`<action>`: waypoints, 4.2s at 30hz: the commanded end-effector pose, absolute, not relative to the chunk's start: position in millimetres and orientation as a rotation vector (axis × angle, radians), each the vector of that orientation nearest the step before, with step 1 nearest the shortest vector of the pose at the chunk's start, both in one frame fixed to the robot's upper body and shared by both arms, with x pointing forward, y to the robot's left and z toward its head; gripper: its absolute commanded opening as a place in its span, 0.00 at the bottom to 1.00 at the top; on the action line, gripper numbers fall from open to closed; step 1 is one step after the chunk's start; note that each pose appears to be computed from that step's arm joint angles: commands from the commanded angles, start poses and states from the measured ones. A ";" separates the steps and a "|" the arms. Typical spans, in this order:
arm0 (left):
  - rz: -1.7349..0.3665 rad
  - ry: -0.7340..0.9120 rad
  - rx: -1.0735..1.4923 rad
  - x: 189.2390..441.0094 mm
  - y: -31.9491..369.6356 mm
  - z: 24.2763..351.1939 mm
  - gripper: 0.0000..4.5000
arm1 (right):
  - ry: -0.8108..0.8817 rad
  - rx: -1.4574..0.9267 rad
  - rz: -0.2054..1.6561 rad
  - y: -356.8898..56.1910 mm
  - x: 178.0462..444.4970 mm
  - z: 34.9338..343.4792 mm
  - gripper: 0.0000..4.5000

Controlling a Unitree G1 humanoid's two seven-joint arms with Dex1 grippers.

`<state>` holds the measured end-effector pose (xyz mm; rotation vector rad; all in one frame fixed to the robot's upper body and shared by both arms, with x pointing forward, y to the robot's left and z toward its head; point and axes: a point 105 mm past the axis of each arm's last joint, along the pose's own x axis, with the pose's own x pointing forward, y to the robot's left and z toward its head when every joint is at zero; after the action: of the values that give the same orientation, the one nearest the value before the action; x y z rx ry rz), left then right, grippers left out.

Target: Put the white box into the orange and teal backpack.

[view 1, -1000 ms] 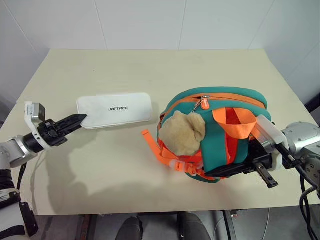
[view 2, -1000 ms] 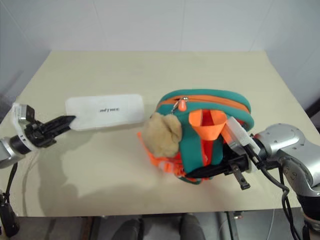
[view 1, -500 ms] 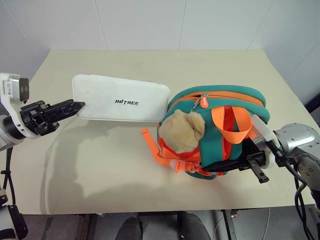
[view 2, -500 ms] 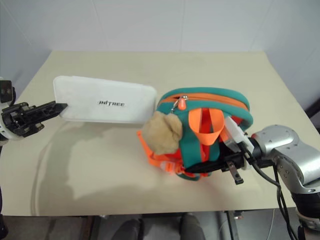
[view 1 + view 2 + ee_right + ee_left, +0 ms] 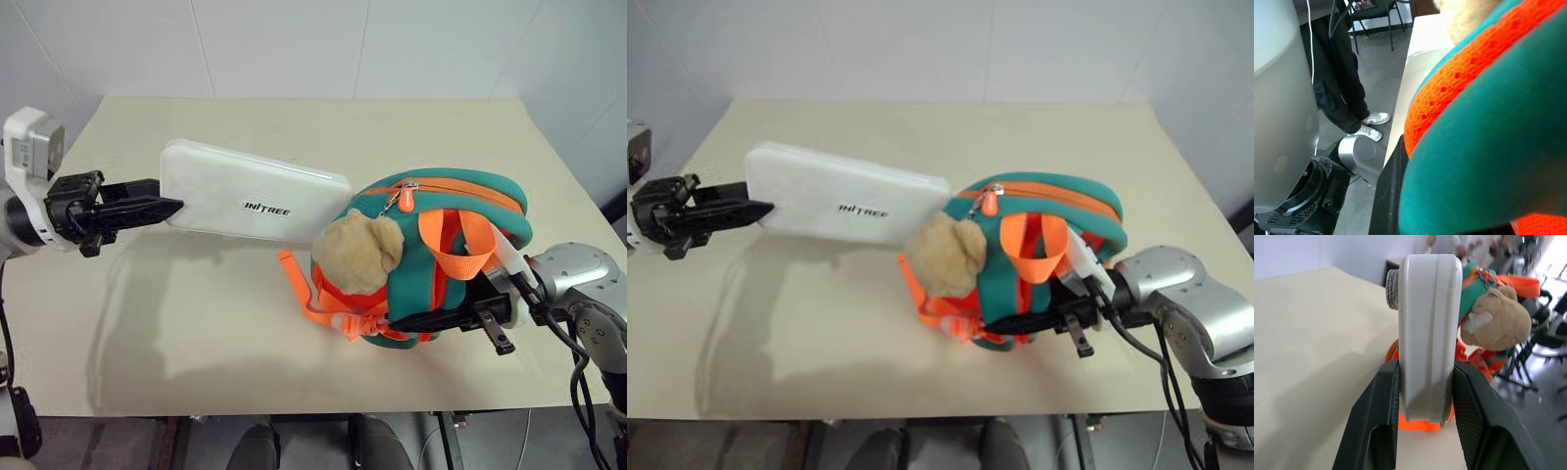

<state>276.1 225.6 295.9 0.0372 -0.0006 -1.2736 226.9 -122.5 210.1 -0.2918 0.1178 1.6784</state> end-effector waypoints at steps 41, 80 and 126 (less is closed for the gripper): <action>-1.435 -0.090 0.447 273.6 175.2 343.5 0.27 | 0.058 -0.313 1.661 -114.6 238.1 212.6 0.12; -1.666 0.108 0.305 338.3 7.8 231.0 0.35 | 0.046 -0.310 1.633 -106.0 245.2 207.6 0.12; -1.394 -0.234 0.068 230.0 107.1 311.9 0.99 | 0.034 -0.315 1.652 -98.6 253.4 204.5 0.12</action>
<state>238.7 110.0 310.2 0.0341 -0.2087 -1.4077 255.2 -102.0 201.0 -0.2939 0.0555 1.6228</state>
